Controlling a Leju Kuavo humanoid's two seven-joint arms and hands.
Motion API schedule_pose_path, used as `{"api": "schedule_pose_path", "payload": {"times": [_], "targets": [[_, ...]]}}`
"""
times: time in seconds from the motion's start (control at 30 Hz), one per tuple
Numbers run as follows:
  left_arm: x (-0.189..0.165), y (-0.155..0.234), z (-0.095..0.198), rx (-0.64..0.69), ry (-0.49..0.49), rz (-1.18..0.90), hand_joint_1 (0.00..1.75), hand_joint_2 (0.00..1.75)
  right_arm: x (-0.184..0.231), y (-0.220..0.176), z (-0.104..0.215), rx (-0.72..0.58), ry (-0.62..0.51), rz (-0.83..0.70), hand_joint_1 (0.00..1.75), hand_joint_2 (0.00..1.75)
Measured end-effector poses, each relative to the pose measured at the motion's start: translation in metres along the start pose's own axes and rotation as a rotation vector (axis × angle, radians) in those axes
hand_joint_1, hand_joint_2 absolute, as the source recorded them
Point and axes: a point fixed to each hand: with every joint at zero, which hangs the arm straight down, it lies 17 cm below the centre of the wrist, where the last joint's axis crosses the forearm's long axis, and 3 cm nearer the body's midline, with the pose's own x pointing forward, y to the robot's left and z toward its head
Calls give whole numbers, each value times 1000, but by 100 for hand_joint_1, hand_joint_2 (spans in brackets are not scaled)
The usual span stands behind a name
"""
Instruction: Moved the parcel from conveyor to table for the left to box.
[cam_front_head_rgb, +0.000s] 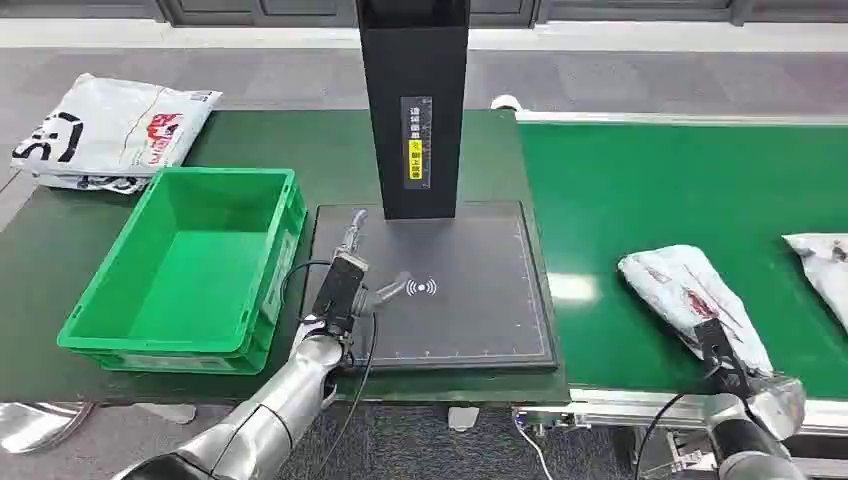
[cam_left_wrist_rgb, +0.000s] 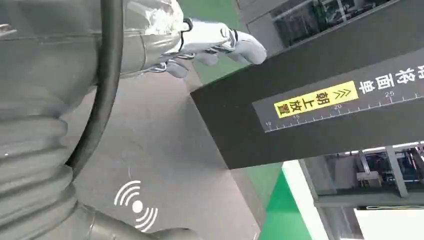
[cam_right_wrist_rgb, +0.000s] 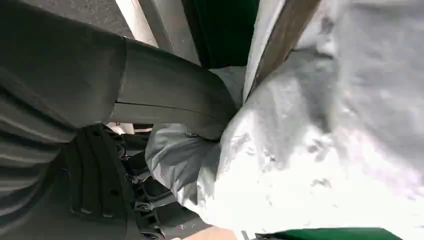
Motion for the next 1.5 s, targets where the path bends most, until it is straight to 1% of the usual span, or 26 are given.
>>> {"api": "schedule_pose_path", "payload": {"times": [0.63,0.67,0.7,0.73,0.77,0.8,0.83,0.87,0.93,1.1,1.3,1.37,1.47,1.5], "targets": [[0,0,0,2,-1,-2,0,175,2,0,0,-2,-5,-5,175,175],[4,16,-2,73,-33,-35,0,175,35,10,15,-36,-100,-112,175,175],[6,22,-3,98,-45,-47,0,175,53,5,21,-68,-159,-154,175,175],[15,47,-14,165,-60,-62,0,175,198,27,121,-89,-637,-201,175,175],[22,53,-19,180,-73,-60,0,175,274,33,202,-95,-817,-198,175,175],[20,60,-18,192,-73,-73,0,175,321,22,267,-139,-997,-199,175,175],[19,67,-18,200,-73,-84,0,175,341,22,309,-158,-1120,-179,175,175],[19,68,-19,203,-74,-85,0,175,348,22,327,-167,-1168,-172,175,175],[18,70,-18,204,-73,-87,0,175,351,21,336,-176,-1193,-171,175,175],[17,74,-18,209,-73,-91,0,175,348,26,352,-178,-1232,-164,175,175],[16,76,-19,212,-74,-94,0,175,348,31,362,-163,-1258,-146,175,175],[17,77,-19,213,-74,-98,0,175,348,41,363,-114,-1259,-115,175,175],[21,77,-23,207,-79,-113,0,175,348,74,370,35,-1272,-31,175,175],[23,77,-25,207,-82,-117,0,175,348,81,374,63,-1278,-12,136,175]]}}
